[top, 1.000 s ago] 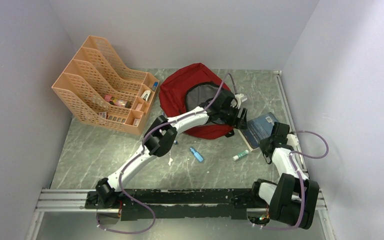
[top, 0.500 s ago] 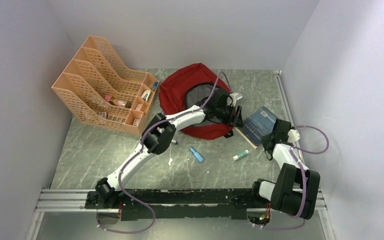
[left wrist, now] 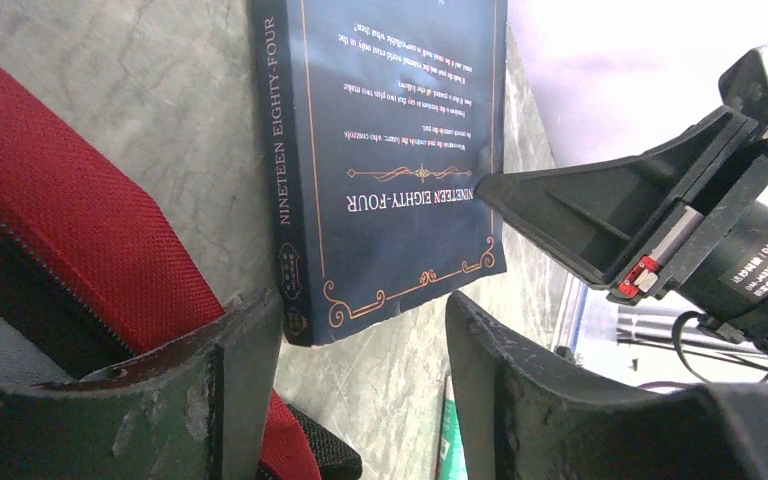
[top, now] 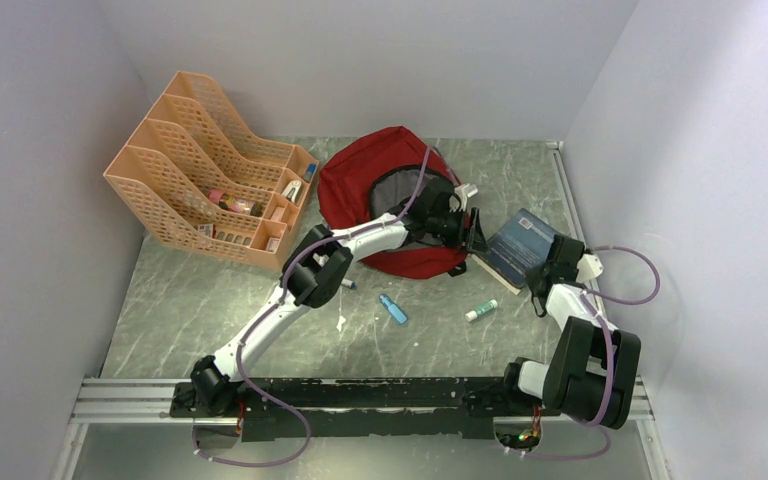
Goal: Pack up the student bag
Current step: Move the book to the center of the board, then pick up the book from the center of the board.
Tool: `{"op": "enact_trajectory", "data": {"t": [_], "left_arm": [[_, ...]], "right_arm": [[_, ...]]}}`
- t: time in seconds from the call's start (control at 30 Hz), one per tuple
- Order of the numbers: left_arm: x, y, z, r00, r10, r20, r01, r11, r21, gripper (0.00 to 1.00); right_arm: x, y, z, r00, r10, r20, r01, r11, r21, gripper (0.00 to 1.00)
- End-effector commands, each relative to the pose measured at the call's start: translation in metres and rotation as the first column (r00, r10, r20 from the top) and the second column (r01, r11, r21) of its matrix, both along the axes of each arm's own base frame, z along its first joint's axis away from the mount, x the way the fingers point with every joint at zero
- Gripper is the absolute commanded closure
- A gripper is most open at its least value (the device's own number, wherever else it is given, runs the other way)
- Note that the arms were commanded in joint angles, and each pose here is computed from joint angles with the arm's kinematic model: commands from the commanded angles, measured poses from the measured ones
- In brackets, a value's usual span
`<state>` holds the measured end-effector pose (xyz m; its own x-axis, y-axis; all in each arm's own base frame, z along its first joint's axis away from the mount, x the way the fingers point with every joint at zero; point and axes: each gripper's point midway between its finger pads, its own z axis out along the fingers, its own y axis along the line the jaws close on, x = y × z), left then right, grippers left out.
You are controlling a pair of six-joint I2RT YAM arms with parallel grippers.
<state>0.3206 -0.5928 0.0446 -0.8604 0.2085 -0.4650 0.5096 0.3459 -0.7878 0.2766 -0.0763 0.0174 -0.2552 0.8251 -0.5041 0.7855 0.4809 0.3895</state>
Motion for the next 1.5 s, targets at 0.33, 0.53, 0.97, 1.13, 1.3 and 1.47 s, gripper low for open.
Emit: {"op": "enact_trajectory", "data": {"t": [0.33,0.53,0.97,1.13,1.3,1.47], "left_arm": [[-0.123,-0.028,0.031,0.896,-0.302,-0.325,0.245,0.948,-0.204,0.39],[-0.113,-0.029,0.017,0.917,-0.249,-0.312,0.212,0.966,-0.149,0.38],[-0.005,0.012,0.023,0.995,0.072,-0.073,-0.070,0.997,0.029,0.31],[0.029,0.015,0.043,0.991,0.132,-0.029,-0.134,0.990,-0.048,0.30],[0.055,0.010,0.060,0.980,0.193,0.053,-0.188,0.978,-0.091,0.28],[0.066,0.007,0.038,0.972,0.226,0.058,-0.224,0.974,-0.041,0.27]], "right_arm": [[-0.043,0.039,-0.047,0.979,0.085,-0.185,-0.054,0.984,0.168,1.00],[-0.042,0.039,-0.046,0.979,0.086,-0.182,-0.056,0.985,0.164,1.00],[-0.053,0.026,-0.030,0.984,-0.014,-0.179,0.032,0.994,0.100,1.00],[-0.059,0.037,-0.023,0.979,0.058,-0.194,-0.032,0.990,0.135,1.00],[-0.072,0.045,-0.021,0.979,0.076,-0.188,-0.047,0.987,0.156,1.00],[-0.072,0.045,-0.016,0.981,0.081,-0.179,-0.055,0.988,0.145,1.00]]}}
